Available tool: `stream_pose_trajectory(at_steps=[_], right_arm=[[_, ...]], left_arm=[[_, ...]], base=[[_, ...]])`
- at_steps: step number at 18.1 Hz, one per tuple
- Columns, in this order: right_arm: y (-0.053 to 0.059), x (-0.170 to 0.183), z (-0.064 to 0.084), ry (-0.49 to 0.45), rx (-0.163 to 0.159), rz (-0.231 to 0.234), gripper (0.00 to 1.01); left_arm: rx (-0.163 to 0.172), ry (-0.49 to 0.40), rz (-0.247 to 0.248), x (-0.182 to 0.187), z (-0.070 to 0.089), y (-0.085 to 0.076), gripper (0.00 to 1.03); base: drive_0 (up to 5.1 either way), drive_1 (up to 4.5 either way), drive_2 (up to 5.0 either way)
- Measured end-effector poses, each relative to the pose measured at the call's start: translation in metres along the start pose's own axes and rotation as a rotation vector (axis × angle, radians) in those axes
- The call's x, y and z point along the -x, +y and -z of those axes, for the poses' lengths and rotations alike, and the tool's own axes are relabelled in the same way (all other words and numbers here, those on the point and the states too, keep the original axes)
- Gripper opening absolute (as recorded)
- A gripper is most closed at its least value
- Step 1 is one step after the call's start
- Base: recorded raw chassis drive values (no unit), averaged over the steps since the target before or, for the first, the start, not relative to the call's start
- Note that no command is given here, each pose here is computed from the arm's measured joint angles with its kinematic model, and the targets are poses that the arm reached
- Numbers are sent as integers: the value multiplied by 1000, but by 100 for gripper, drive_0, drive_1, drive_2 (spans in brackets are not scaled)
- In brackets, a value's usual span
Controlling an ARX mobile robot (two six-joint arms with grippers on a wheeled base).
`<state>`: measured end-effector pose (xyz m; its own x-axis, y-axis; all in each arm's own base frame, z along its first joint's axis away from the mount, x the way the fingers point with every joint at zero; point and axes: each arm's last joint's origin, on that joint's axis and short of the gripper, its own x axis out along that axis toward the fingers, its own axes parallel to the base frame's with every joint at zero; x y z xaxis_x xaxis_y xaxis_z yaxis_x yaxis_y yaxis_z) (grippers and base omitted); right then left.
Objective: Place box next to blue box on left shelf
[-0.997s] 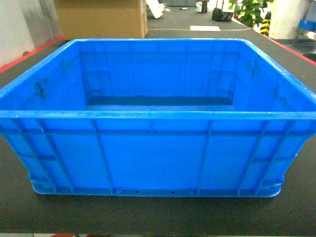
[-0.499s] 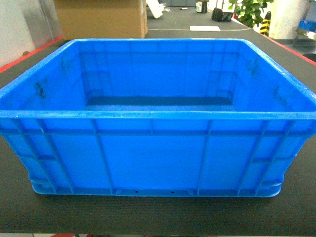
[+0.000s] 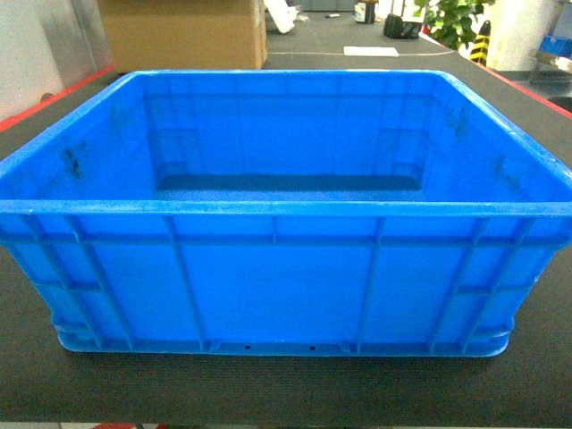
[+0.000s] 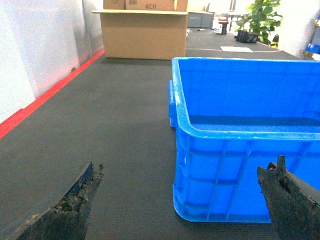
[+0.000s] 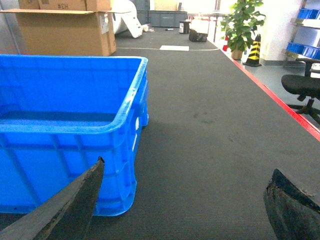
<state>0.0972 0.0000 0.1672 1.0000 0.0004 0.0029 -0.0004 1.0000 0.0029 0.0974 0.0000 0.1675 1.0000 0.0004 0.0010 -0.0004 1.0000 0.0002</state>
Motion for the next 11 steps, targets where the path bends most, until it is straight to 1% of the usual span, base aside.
stream_pose_trajectory(at_steps=[11], right_arm=[[0,0,0,0,0,0,98]], left_arm=[[0,0,0,0,0,0,98]], base=[[0,0,0]])
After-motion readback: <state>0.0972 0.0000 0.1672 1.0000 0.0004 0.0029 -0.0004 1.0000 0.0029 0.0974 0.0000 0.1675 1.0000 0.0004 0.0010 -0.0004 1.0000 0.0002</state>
